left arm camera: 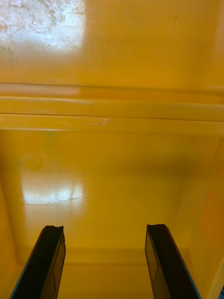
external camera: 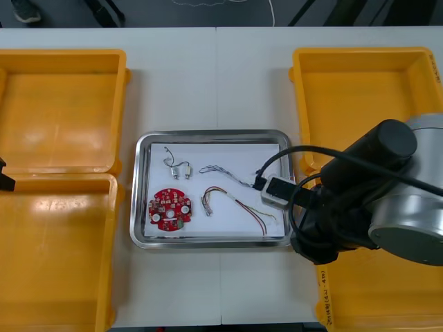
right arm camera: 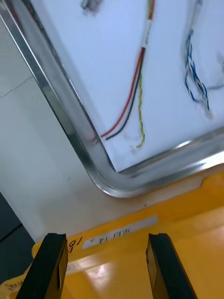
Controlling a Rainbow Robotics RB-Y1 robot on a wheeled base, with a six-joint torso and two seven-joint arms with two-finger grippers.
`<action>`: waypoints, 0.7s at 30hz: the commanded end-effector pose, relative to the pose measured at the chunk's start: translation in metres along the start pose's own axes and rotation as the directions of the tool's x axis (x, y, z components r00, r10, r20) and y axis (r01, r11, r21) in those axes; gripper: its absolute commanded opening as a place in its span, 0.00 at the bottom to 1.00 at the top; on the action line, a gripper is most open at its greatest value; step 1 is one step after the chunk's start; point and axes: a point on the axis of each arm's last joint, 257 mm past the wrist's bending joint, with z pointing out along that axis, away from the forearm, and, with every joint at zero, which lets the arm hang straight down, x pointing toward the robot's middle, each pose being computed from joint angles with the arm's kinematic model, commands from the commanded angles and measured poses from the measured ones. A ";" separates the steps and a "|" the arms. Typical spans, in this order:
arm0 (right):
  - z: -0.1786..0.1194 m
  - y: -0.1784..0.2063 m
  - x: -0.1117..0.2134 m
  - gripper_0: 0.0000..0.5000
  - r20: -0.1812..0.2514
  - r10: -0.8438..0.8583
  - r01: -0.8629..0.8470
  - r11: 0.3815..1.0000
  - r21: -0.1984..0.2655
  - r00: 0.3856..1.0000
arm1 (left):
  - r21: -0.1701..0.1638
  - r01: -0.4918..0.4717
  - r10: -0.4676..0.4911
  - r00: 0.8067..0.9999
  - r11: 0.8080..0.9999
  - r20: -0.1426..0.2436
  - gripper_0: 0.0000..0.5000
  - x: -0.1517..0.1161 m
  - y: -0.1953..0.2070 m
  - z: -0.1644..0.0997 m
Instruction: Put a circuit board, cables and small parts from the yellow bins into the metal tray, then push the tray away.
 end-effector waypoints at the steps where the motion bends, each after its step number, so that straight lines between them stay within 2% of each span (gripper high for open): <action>1: -0.001 0.021 -0.042 0.99 0.059 -0.160 0.158 0.987 0.030 0.985 | -0.012 -0.052 0.052 0.998 0.999 0.020 1.00 0.001 0.005 -0.005; 7: 0.019 0.040 -0.069 0.99 0.070 -0.252 0.251 0.968 0.017 0.965 | -0.012 -0.052 0.052 0.998 0.999 0.020 1.00 0.001 0.005 -0.005; 18: 0.047 0.061 -0.102 0.99 0.072 -0.362 0.362 0.932 0.026 0.929 | -0.012 -0.052 0.052 0.998 0.999 0.020 1.00 0.001 0.005 -0.005; 21: 0.054 0.064 -0.109 0.99 0.067 -0.392 0.390 0.920 0.044 0.917 | -0.012 -0.052 0.052 0.998 0.999 0.020 1.00 0.001 0.005 -0.005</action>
